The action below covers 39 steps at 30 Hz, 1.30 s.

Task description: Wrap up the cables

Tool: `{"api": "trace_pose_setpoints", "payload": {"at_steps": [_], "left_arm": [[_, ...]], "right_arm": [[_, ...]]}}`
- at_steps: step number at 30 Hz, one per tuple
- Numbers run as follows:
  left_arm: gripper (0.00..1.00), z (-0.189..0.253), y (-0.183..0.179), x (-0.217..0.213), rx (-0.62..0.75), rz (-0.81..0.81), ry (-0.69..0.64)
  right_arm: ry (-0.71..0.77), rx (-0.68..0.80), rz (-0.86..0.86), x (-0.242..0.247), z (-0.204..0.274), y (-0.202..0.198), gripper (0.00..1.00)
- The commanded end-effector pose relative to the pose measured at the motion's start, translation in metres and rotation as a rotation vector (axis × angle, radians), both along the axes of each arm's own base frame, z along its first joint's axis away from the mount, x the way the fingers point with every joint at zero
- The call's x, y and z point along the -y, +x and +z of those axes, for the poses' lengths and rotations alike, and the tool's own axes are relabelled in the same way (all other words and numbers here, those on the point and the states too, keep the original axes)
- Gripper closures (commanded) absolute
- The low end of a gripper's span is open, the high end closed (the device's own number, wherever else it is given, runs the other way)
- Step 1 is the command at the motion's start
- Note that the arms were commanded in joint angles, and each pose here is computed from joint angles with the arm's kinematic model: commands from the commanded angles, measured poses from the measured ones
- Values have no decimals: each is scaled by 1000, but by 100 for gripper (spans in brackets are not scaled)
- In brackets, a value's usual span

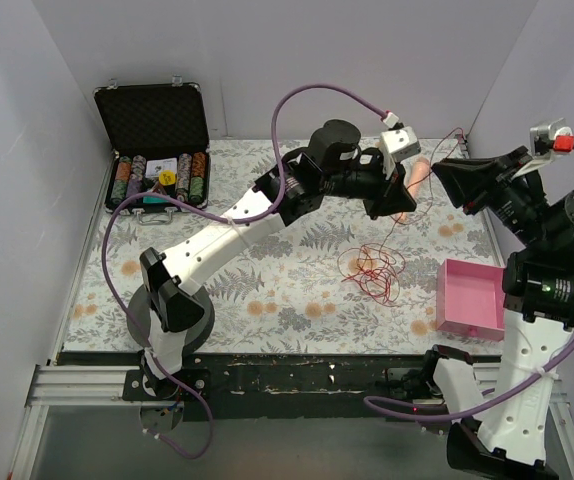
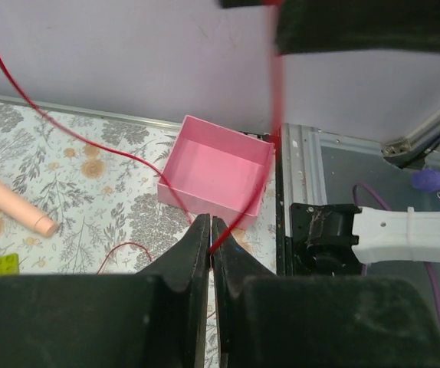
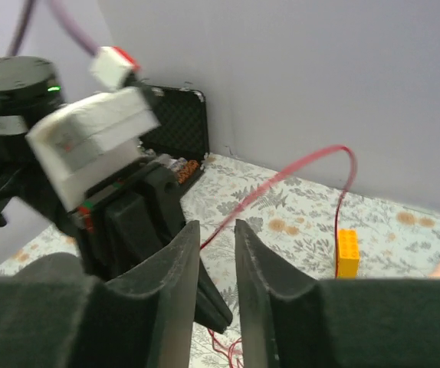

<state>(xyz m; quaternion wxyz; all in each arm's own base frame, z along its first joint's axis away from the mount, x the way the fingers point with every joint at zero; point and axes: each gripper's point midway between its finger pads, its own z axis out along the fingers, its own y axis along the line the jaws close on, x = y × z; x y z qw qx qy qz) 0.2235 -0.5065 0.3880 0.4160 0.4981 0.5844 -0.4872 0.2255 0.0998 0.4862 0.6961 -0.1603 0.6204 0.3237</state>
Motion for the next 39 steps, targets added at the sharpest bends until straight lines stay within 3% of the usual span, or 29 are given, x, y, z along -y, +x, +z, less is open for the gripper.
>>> {"api": "trace_pose_setpoints", "payload": {"at_steps": [1,3,5,10,17,22,28,31,33,36,38,39], "left_arm": [[100,72,11,-25,41,177,-130],[100,88,23,-32,59,267,-158],[100,98,33,-38,84,334,-173],[100,115,50,-50,125,445,-194],[100,161,43,-67,180,458,-283],[100,178,33,-78,200,445,-310],[100,181,24,-80,179,412,-317],[100,194,19,-82,175,401,-355],[100,206,19,-88,183,419,-383],[100,216,28,-103,177,510,-406],[100,224,32,-115,179,570,-422],[100,228,36,-123,184,613,-432]], "right_arm": [[-3,-355,-279,50,-85,60,47],[-35,-534,-310,58,-139,63,25],[-57,-609,-332,60,-174,57,15],[-104,-626,-313,51,-212,36,13],[-105,-462,-87,3,-226,15,11],[-153,-246,-134,-3,-221,31,11],[-125,-132,-56,-30,-210,53,11],[-99,-141,-15,-51,-225,64,19],[-100,-184,1,-64,-239,71,31],[-53,-276,14,-76,-257,81,66],[-10,-300,27,-82,-265,85,98],[16,-316,15,-81,-270,88,99]]}}
